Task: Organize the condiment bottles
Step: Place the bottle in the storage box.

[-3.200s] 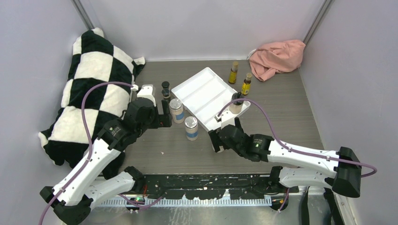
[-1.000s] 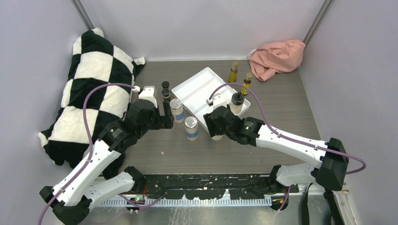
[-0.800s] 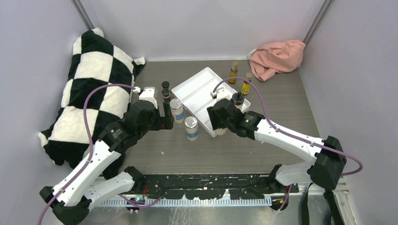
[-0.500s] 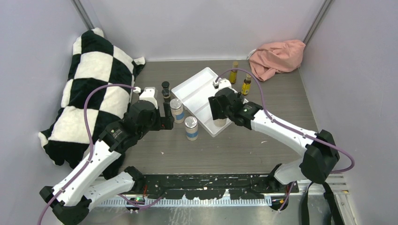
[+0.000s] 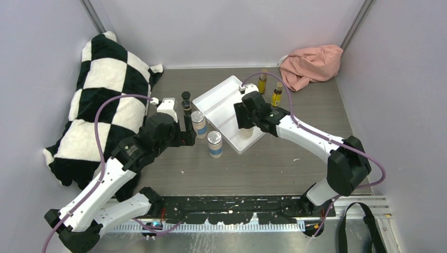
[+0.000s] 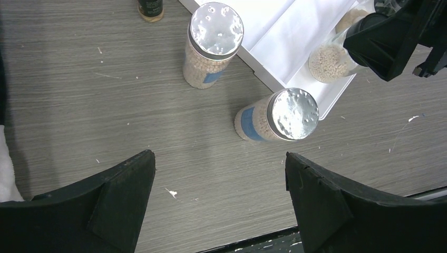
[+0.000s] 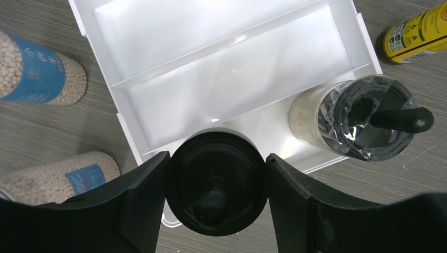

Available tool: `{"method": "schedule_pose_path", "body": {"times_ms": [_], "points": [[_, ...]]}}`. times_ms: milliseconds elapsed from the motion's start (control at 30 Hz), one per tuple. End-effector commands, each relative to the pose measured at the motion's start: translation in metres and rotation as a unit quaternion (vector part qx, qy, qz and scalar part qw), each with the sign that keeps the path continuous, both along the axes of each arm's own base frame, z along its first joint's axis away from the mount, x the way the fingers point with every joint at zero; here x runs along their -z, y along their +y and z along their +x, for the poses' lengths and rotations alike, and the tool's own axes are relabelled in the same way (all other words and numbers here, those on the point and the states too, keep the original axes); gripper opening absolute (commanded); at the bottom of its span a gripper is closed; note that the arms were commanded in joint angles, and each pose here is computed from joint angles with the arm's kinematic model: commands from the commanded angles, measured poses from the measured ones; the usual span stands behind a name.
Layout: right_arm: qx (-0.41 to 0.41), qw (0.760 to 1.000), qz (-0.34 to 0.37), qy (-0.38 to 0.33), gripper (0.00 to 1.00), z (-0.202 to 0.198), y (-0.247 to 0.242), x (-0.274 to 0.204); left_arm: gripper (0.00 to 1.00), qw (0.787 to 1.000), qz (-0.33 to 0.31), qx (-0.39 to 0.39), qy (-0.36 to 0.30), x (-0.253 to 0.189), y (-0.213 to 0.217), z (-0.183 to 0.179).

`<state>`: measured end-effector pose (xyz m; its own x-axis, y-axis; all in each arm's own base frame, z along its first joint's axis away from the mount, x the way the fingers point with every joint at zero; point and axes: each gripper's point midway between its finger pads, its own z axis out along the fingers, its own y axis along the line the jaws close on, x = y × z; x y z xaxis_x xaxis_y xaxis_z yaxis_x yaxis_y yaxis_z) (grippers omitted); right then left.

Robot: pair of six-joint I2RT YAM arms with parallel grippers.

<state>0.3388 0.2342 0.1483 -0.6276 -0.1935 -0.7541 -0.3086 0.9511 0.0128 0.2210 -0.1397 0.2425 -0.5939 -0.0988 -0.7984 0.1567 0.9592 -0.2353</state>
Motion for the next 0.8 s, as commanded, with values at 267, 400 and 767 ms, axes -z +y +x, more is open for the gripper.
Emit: {"method": "schedule_pose_path", "body": {"times_ms": [267, 400, 767], "points": [[0.002, 0.998, 0.043, -0.036, 0.01, 0.028, 0.010, -0.018, 0.94, 0.999, -0.019, 0.009, -0.025, -0.011, -0.008, 0.006], [0.002, 0.999, 0.042, -0.030, 0.01, 0.026, 0.009, -0.011, 0.94, 0.999, -0.019, 0.010, -0.026, -0.012, -0.008, 0.005], [0.009, 0.999, 0.041, -0.034, 0.01, 0.018, -0.001, -0.020, 0.94, 0.999, -0.025, 0.013, -0.030, -0.015, -0.010, 0.005]]}}
